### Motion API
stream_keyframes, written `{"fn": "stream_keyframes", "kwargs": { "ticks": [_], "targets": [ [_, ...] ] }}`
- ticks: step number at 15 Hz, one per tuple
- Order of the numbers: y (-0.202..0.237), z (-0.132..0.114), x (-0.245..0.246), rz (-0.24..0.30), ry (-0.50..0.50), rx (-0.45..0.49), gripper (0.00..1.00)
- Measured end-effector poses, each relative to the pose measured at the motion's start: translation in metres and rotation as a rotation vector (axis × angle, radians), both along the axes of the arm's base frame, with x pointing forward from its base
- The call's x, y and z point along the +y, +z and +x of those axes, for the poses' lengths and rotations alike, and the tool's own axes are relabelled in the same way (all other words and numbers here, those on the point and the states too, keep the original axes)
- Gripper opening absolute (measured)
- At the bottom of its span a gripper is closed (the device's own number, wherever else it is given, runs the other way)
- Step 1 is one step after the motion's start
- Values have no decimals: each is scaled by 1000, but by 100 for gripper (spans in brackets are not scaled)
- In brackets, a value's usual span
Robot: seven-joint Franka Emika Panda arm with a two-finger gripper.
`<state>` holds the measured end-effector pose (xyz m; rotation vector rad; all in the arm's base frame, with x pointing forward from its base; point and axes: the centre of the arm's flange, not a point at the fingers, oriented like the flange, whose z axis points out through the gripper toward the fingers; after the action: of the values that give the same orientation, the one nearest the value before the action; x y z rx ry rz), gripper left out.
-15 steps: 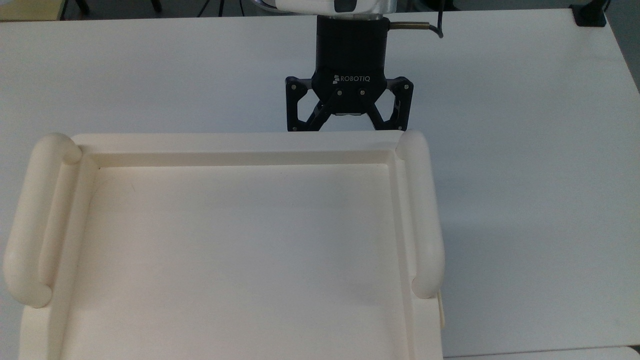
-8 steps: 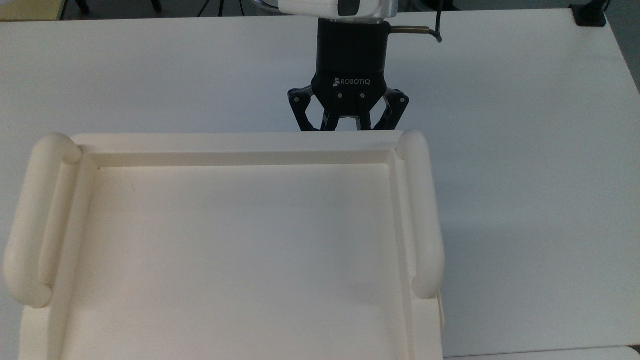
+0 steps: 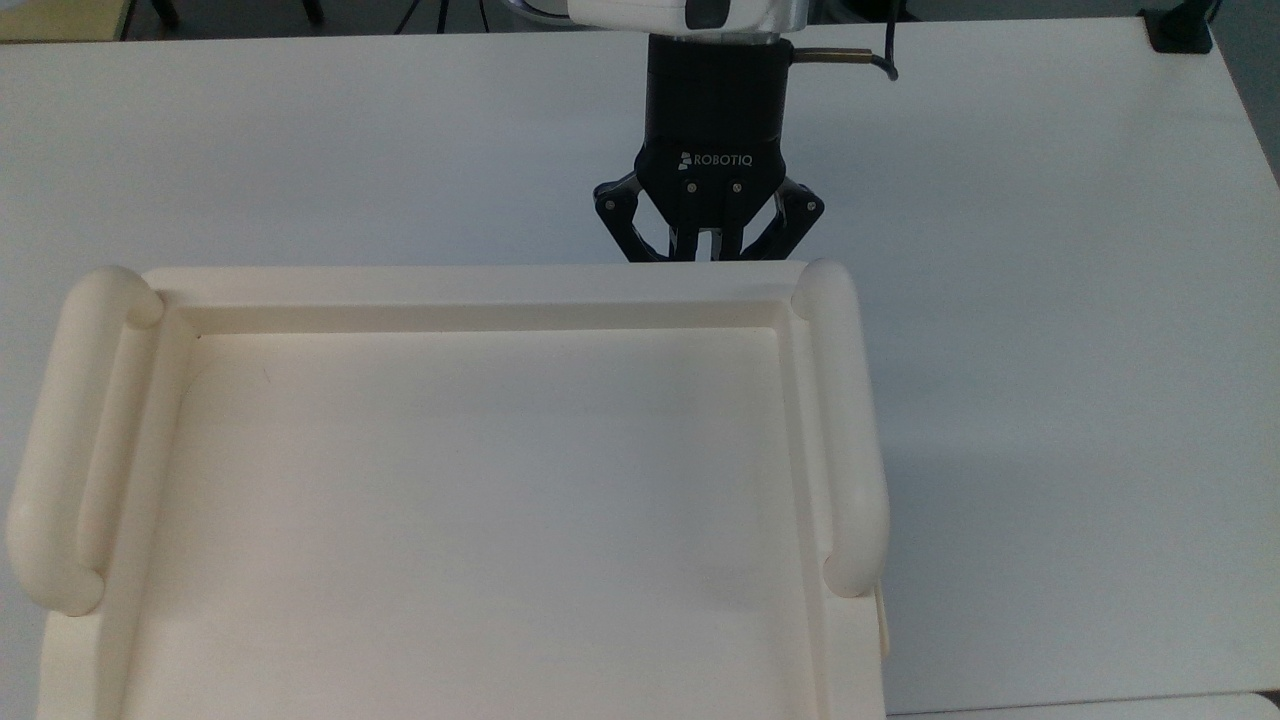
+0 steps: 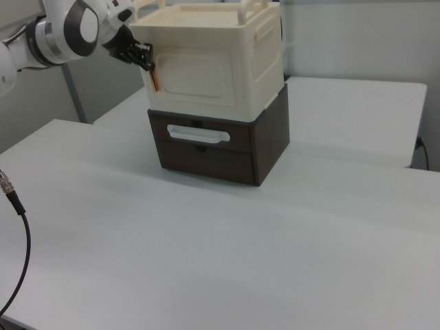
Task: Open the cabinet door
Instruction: 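Pull the gripped door edge outward, swinging the door open on its hinge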
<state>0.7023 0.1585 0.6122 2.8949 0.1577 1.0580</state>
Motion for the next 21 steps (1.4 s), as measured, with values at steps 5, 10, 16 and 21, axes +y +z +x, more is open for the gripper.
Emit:
{"fn": "stream_keyframes", "kwargs": {
  "ticks": [5,10,16,21],
  "targets": [
    [9,-16,-1,-12,-20,99,14],
    [21,-49,-31,-54,-100,319,49],
    [70,-93,-93,-72,-113,427,98],
    [106,-114,-102,-13,-100,377,99]
  ]
}}
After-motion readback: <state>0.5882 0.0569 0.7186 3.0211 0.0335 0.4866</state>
